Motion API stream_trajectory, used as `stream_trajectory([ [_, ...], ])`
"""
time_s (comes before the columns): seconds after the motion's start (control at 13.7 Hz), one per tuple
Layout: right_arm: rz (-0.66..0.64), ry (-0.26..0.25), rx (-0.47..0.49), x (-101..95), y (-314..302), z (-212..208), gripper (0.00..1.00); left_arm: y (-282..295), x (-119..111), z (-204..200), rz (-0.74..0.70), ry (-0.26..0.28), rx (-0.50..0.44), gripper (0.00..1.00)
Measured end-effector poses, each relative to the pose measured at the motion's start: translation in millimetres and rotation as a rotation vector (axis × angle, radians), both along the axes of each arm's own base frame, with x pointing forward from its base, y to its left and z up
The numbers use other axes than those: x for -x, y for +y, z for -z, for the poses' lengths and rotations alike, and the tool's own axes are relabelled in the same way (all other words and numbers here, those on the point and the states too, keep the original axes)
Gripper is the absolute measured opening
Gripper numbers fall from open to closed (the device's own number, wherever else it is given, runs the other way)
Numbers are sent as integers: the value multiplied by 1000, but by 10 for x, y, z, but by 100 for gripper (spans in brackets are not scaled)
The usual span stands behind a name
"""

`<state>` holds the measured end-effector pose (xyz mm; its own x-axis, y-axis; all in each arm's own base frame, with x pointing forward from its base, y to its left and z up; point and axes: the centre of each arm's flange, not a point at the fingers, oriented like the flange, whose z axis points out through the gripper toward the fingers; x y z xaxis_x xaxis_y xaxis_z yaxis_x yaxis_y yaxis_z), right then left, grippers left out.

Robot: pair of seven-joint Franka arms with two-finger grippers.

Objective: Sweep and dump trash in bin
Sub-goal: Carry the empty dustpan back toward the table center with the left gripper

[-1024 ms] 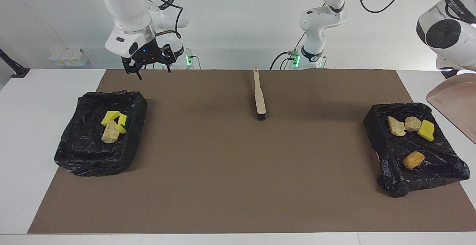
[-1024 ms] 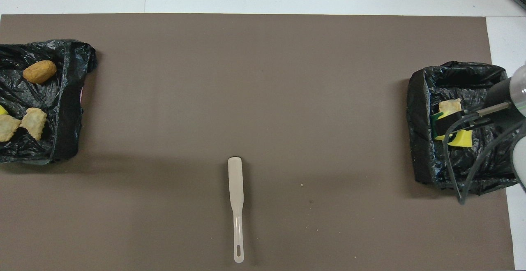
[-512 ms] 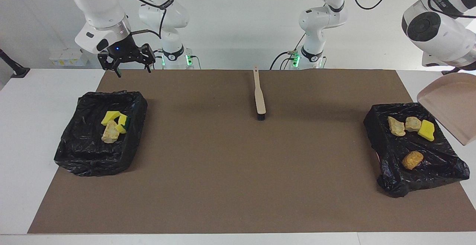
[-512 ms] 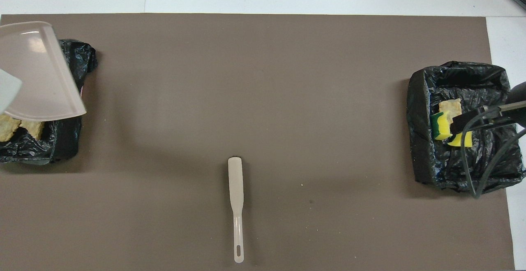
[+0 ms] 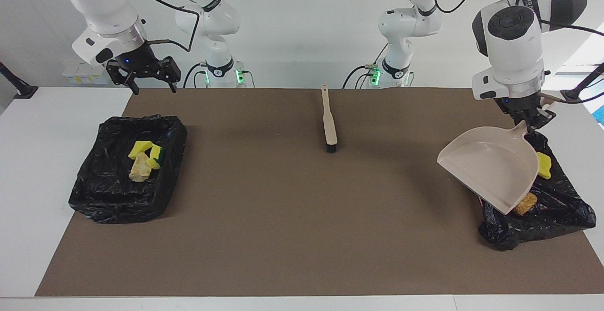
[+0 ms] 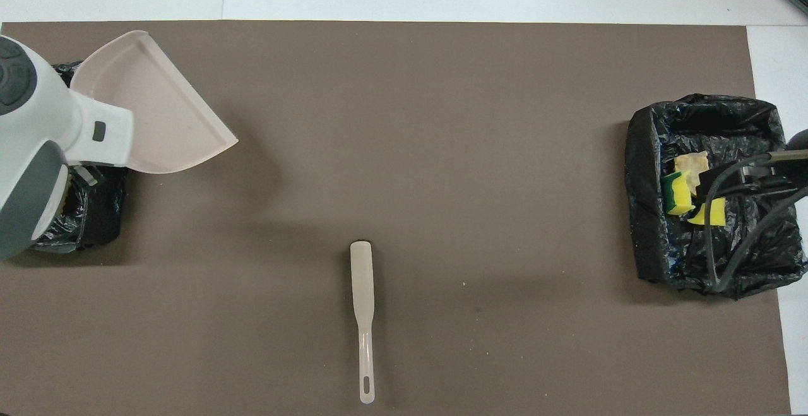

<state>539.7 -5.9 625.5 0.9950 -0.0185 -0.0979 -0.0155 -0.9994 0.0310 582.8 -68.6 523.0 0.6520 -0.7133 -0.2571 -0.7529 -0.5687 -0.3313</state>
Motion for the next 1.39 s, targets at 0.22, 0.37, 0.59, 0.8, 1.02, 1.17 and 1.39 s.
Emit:
stream_trajectory([
  [0.22, 9, 12, -8, 48, 0, 49, 100, -184, -90, 491, -146, -97, 120, 32],
  [0.37, 25, 18, -10, 118, -5, 78, 100, -394, -170, 914, -273, -143, 180, 32],
  [0.59, 63, 14, -33, 173, 32, 61, 100, -777, -209, 1215, -432, -166, 303, 32],
  [0.8, 85, -22, -49, 131, 62, 42, 100, -1148, -183, 1189, -520, -190, 402, 32],
  [1.02, 55, -114, -51, 14, 54, 36, 100, -1650, -166, 1162, -561, -193, 457, 32],
  [1.17, 30, -133, -51, -16, 30, 73, 100, -1950, -93, 1130, -581, -183, 476, 32],
  [1.39, 26, -130, -51, -16, 24, 97, 100, -2258, -23, 1026, -645, -177, 500, 32],
])
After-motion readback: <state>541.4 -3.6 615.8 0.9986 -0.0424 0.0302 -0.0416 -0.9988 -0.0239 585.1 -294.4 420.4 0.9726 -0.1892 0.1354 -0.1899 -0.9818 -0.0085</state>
